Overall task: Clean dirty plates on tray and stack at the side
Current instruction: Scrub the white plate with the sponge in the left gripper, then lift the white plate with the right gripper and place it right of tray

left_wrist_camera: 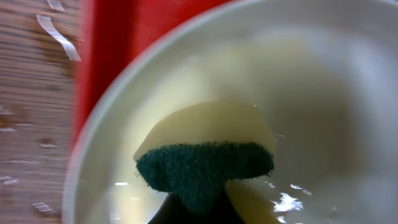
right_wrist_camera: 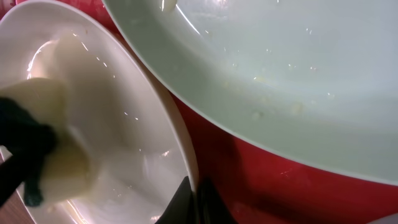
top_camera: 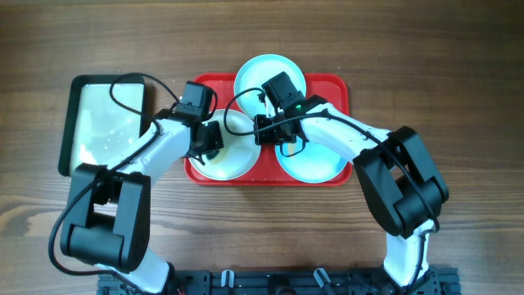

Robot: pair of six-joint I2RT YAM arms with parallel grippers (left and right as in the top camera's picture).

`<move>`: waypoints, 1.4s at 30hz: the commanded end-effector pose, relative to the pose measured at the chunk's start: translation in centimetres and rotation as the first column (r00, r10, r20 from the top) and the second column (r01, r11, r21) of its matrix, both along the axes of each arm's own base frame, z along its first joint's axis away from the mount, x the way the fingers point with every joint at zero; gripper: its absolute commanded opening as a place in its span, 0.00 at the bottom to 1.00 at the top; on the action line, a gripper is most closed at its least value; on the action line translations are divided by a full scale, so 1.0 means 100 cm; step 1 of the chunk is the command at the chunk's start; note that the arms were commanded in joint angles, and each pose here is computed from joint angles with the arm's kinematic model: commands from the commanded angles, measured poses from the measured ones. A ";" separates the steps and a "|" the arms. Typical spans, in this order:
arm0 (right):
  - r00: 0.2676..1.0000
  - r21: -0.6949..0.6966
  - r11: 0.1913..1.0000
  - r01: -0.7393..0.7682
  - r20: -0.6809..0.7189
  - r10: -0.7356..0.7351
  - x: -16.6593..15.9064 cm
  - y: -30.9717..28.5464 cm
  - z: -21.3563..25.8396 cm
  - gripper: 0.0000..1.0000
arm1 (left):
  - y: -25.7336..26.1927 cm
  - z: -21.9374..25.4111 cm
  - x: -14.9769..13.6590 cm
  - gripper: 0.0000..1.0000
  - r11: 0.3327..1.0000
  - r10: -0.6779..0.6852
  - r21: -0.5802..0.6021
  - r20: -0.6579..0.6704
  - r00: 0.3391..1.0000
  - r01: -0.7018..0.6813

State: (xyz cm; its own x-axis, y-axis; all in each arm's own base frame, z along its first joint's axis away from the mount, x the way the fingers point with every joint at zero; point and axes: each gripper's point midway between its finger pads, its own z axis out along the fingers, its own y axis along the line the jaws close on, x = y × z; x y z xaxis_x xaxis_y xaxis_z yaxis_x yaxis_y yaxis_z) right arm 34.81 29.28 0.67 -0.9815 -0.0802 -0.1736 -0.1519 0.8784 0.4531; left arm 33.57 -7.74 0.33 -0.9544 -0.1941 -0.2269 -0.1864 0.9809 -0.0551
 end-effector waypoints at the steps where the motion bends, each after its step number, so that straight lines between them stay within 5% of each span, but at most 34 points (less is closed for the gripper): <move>1: 1.000 -0.009 1.000 -0.003 0.031 0.003 0.008 -0.001 0.005 0.04 | 0.051 0.002 -0.012 0.04 0.960 0.142 0.241 0.014 0.990 -0.141; 5: 0.996 -0.066 0.997 0.030 0.087 -0.024 0.014 -0.013 0.020 0.04 | 0.044 0.050 -0.001 0.04 0.973 0.148 0.152 0.148 0.978 -0.171; 9: 0.976 -0.090 0.995 -0.036 0.210 0.054 0.021 -0.018 0.053 0.04 | 0.008 0.117 0.004 0.04 0.986 0.129 -0.135 0.290 0.948 -0.093; 11: 0.952 -0.131 0.990 -0.045 0.293 0.082 0.027 -0.027 0.077 0.04 | 0.004 0.134 0.003 0.04 0.979 0.131 -0.189 0.327 0.936 -0.071; 17: 0.855 -0.331 0.943 -0.026 0.481 0.193 0.036 -0.054 0.128 0.04 | 0.024 0.134 0.006 0.04 0.985 0.168 -0.104 0.353 0.920 -0.140; 23: 0.661 -0.695 0.703 0.153 0.600 0.450 0.039 -0.066 0.175 0.04 | 0.053 0.131 0.003 0.04 0.969 0.244 -0.060 0.341 0.908 -0.239; 30: 0.446 -0.765 0.544 0.346 0.644 0.622 0.026 -0.028 0.239 0.04 | 0.096 0.120 -0.015 0.04 0.932 0.356 -0.028 0.265 0.896 -0.362; 35: 0.327 -0.806 0.391 0.444 0.552 0.767 0.009 -0.002 0.288 0.04 | 0.099 0.119 -0.017 0.04 0.928 0.366 -0.029 0.253 0.896 -0.371; 38: 0.304 -0.797 0.398 0.454 0.559 0.772 0.004 0.005 0.295 0.04 | 0.099 0.119 -0.018 0.04 0.928 0.366 -0.029 0.252 0.896 -0.371; 42: 0.301 -0.736 0.517 0.437 0.661 0.687 0.005 0.009 0.285 0.04 | 0.099 0.119 -0.018 0.04 0.928 0.366 -0.028 0.250 0.897 -0.371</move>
State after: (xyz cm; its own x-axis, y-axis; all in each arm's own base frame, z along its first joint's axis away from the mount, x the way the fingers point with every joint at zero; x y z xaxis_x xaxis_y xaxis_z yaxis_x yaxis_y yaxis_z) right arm 35.42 30.52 28.15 -0.1799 -0.8652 -0.4681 -0.0637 0.4851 -0.8721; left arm 31.76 1.81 12.17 -0.7395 -0.5008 -0.4498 -0.5007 0.8559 -0.1297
